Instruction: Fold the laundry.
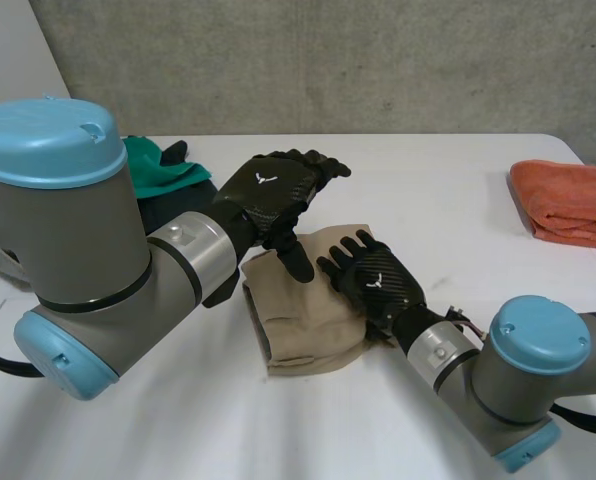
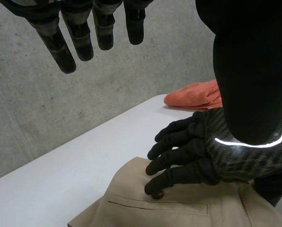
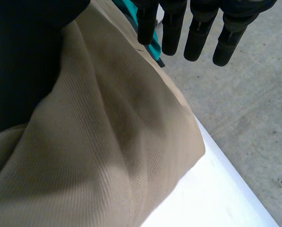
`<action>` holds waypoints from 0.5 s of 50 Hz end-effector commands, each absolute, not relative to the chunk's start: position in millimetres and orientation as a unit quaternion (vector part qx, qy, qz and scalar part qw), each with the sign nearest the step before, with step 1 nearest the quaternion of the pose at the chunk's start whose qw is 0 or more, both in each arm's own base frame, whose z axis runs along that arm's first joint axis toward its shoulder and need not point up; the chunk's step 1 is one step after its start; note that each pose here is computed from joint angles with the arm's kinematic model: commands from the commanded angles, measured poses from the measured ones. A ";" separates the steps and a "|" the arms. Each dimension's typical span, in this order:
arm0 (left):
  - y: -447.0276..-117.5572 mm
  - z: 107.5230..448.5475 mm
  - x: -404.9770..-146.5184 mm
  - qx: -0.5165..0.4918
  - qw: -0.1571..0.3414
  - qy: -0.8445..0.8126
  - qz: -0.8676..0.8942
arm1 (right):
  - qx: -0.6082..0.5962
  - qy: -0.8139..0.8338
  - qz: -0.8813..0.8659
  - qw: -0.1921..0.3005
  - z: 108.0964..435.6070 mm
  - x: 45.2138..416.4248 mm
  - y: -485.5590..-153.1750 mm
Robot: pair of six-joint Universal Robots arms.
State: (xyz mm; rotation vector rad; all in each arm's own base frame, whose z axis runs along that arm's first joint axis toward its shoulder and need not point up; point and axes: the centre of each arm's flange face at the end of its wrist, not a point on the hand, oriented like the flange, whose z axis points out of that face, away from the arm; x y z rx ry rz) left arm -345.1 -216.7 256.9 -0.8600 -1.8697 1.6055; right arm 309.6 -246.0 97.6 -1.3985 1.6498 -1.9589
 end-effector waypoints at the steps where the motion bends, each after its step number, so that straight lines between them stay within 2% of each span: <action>1: -216.9 257.1 -344.7 -0.317 0.262 -0.691 0.594 | -0.480 0.555 -0.669 0.119 98.5 320.7 -249.1; 14: -221.0 259.3 -341.2 -0.312 0.259 -0.692 0.597 | -0.480 0.566 -0.659 0.122 100.9 334.7 -266.4; 25: -227.4 262.3 -336.0 -0.304 0.254 -0.693 0.603 | -0.458 0.560 -0.677 0.133 115.8 341.6 -281.8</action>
